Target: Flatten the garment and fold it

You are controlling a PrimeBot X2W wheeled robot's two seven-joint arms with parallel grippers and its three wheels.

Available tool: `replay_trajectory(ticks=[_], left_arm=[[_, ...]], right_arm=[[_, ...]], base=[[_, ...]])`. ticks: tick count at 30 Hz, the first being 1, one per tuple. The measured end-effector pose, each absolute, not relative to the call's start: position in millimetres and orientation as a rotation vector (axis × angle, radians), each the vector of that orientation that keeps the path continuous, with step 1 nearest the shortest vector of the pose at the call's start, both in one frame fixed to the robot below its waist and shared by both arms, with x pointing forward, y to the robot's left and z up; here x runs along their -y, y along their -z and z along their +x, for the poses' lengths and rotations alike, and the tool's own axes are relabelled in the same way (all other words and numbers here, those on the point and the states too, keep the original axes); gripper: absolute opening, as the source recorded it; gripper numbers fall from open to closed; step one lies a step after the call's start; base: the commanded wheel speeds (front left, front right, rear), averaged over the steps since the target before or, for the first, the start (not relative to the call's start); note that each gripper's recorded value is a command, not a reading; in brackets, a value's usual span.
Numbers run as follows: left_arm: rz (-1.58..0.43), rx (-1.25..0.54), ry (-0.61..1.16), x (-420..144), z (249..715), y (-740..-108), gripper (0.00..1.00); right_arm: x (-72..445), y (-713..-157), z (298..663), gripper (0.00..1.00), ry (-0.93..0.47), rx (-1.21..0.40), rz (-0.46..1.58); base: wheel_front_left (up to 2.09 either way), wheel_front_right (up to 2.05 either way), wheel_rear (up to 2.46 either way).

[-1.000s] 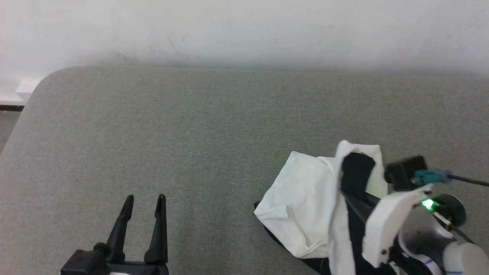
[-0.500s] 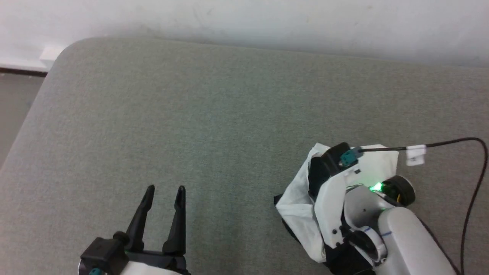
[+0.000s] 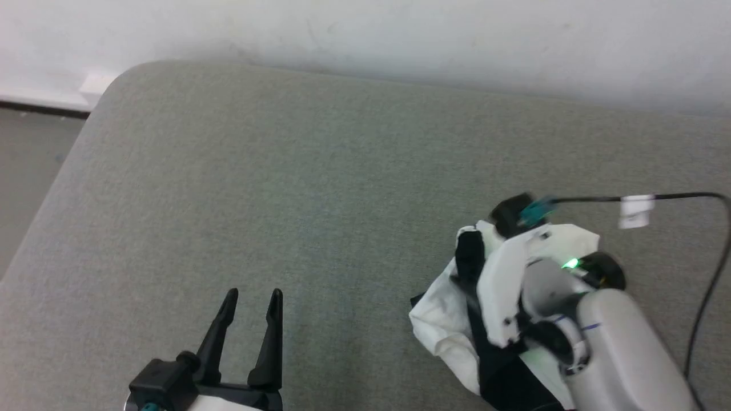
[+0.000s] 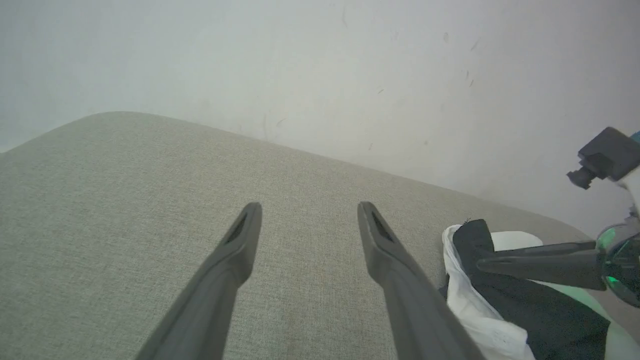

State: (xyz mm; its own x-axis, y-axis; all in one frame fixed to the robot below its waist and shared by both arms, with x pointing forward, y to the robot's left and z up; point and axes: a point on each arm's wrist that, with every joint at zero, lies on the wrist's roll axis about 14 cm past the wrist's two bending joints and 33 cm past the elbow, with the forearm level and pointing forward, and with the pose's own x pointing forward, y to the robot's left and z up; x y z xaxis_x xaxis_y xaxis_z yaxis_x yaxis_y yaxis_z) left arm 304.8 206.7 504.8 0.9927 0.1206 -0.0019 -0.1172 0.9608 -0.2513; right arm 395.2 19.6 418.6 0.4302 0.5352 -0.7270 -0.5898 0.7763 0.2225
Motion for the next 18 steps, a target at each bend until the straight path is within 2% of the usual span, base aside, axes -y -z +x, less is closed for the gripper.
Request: replay_trajectory(ticks=[5, 8, 12, 18], left_arm=[[-0.25, 0.05, -0.082, -199.5, 311.1, -519.0, 1.0], [-0.249, 0.053, -0.059, -195.1, 315.8, -521.9, 1.0], [-0.25, 0.031, -0.053, -192.8, 321.8, -516.0, 1.0], [-0.246, -0.023, -0.047, -190.4, 329.5, -500.2, 1.0]], right_arm=[[26.4, -480.8, 428.0, 1.0, -0.552, -0.627, 0.065], [78.7, -487.4, 430.5, 1.0, -0.405, -0.568, 0.079], [116.6, -460.2, 407.9, 1.0, -0.3, -0.647, 0.118], [117.9, -424.8, 385.5, 1.0, -0.298, -0.766, 0.18]], base=[[0.0, 0.0, 0.0], [0.0, 0.0, 0.0], [0.0, 0.0, 0.0], [0.0, 0.0, 0.0]])
